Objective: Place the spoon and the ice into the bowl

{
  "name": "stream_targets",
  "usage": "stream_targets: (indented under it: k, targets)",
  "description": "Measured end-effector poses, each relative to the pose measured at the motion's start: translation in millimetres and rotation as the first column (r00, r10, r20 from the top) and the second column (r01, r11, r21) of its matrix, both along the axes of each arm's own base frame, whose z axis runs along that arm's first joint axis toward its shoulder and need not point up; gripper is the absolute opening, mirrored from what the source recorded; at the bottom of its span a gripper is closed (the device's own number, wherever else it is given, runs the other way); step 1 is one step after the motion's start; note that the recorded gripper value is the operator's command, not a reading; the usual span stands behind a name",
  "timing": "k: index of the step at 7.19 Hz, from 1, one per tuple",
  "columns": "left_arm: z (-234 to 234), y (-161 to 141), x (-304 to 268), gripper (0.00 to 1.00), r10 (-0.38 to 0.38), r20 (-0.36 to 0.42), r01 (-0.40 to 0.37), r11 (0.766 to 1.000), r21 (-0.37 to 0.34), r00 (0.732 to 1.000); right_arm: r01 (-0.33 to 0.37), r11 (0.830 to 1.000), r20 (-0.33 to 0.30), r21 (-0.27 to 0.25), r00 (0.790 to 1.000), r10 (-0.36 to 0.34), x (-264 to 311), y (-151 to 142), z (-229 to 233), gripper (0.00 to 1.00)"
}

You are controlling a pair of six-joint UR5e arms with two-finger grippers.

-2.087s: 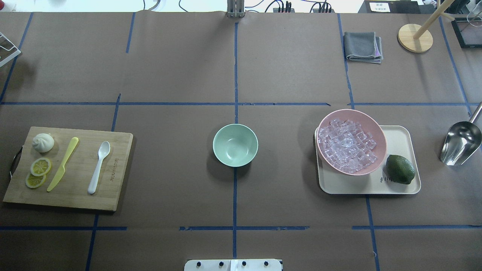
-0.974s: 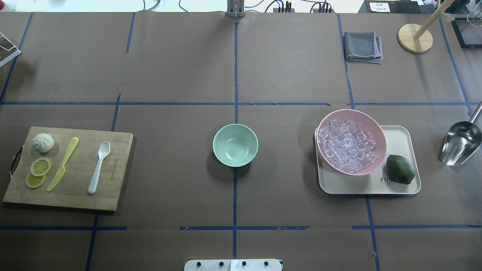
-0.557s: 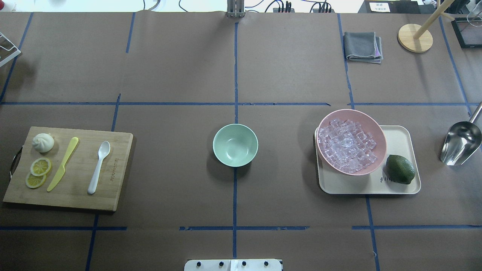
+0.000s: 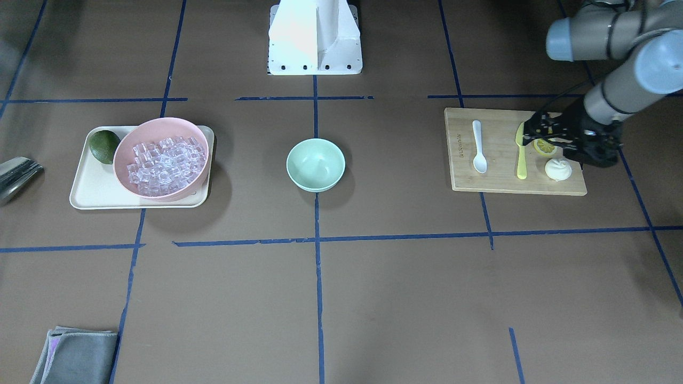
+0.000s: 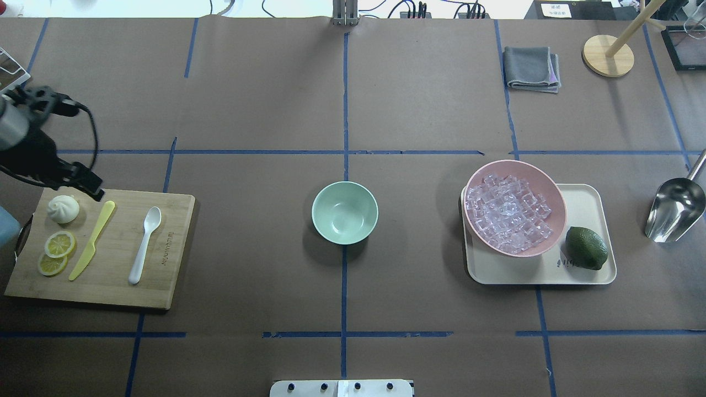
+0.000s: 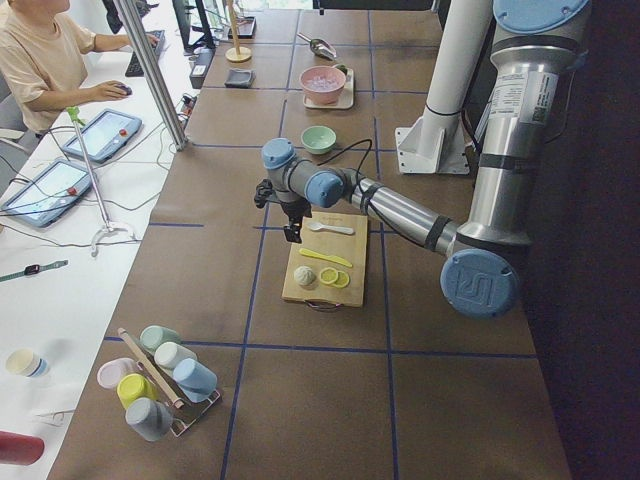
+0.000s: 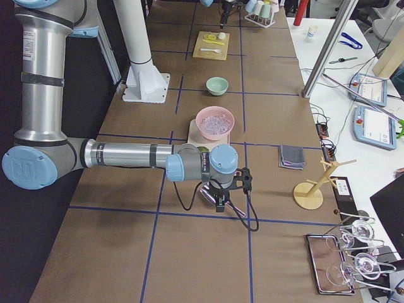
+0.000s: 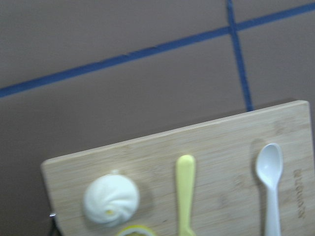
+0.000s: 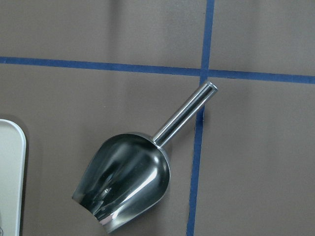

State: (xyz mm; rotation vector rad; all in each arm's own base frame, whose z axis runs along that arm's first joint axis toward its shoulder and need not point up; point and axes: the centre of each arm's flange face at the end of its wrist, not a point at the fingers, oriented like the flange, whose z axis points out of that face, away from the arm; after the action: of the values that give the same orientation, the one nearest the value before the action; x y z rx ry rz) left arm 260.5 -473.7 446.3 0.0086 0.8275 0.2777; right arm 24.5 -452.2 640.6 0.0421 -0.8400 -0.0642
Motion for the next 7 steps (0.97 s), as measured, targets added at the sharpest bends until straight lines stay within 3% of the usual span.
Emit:
stream_targets:
  k: [2, 5, 7]
  targets:
    - [-10.9, 26.8, 56.3, 0.99, -0.053, 0.023, 0.052, 0.999, 0.012, 0.998, 0.002, 1.000, 0.000, 0.000, 1.000, -0.002, -1.2, -0.2, -0.1, 1.00]
    - [-0.8, 62.4, 103.5, 0.86, -0.044, 0.070, 0.041, 0.998, 0.037, 0.997, 0.007, 1.000, 0.006, -0.001, 1.000, -0.007, -3.8, -0.8, -1.0, 1.00]
    - [6.1, 71.3, 114.0, 0.47, -0.037, 0.072, 0.034, 0.999, 0.039, 0.997, 0.008, 1.000, 0.008, 0.001, 1.000, -0.008, -4.5, -1.3, -1.9, 1.00]
